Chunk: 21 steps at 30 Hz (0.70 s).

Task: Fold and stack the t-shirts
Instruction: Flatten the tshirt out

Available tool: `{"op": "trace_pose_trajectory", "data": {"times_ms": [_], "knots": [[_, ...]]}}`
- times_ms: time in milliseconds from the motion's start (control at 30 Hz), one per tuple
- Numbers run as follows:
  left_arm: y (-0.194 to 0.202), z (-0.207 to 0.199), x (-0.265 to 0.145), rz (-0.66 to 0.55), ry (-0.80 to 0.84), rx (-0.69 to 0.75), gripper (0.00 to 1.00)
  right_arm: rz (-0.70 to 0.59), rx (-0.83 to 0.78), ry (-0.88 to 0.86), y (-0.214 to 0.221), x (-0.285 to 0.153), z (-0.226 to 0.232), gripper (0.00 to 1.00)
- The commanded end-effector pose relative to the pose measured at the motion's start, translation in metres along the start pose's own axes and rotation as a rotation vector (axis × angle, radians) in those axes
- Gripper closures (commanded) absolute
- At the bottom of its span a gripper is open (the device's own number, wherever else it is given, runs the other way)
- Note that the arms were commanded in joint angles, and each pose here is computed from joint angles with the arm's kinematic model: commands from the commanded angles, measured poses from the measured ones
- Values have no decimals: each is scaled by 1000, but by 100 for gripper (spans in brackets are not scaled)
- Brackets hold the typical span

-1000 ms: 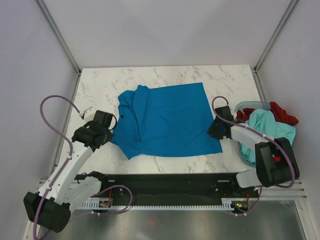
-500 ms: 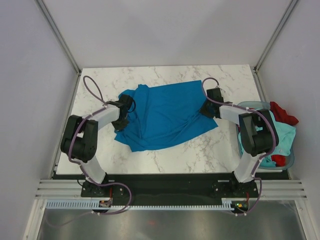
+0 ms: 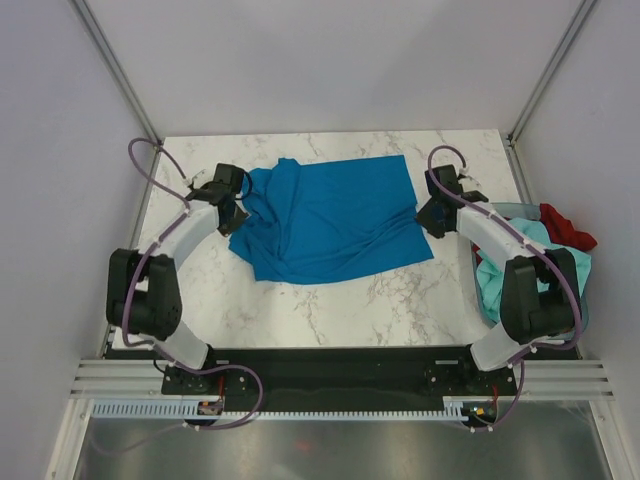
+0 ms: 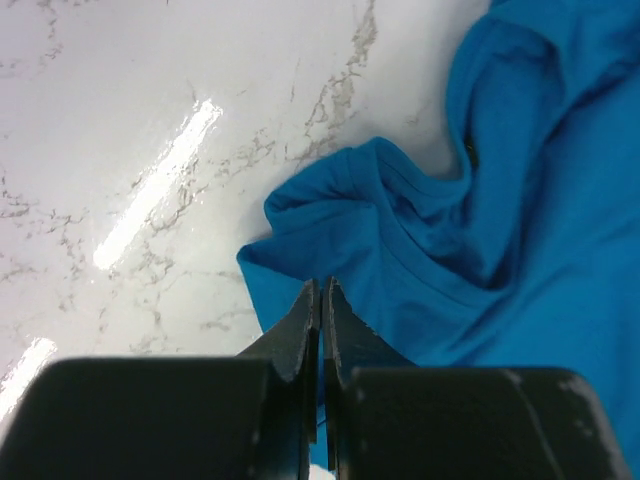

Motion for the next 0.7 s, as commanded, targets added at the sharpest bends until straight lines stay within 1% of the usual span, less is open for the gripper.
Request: {"op": "trace_pose_trajectory", "data": {"times_ms": [0,67,100,133,267,500,667], "knots": [[-13,2,-40,-67,121,4,98,36,95,144,22,5,-41,59],[0,11,-44,-37,143,32,98,60,151,171,28,13,-54,60],[-1,13,-54,-50,171,48,98,83,174,164,34,16,-56,64],[7,17,-53,-30,180,66,98,91,193,150,37,17,-58,65],[11,26,-65,-48,217,82,98,82,231,177,46,26,-69,65],[11,26,-71,-53,248,95,98,85,223,212,51,40,-74,64],[11,25,-75,-56,268,91,98,44,223,211,44,36,-77,64]]}}
Point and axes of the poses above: each gripper's point midway between its finger pads, its own x axis out along the fingers, its own z axis along the line the jaws close on, y = z × x, the point moved 2 cm from there along -x, back along the fingers, and after that the axes turned 2 degrees about x, right-handed, at the moved point
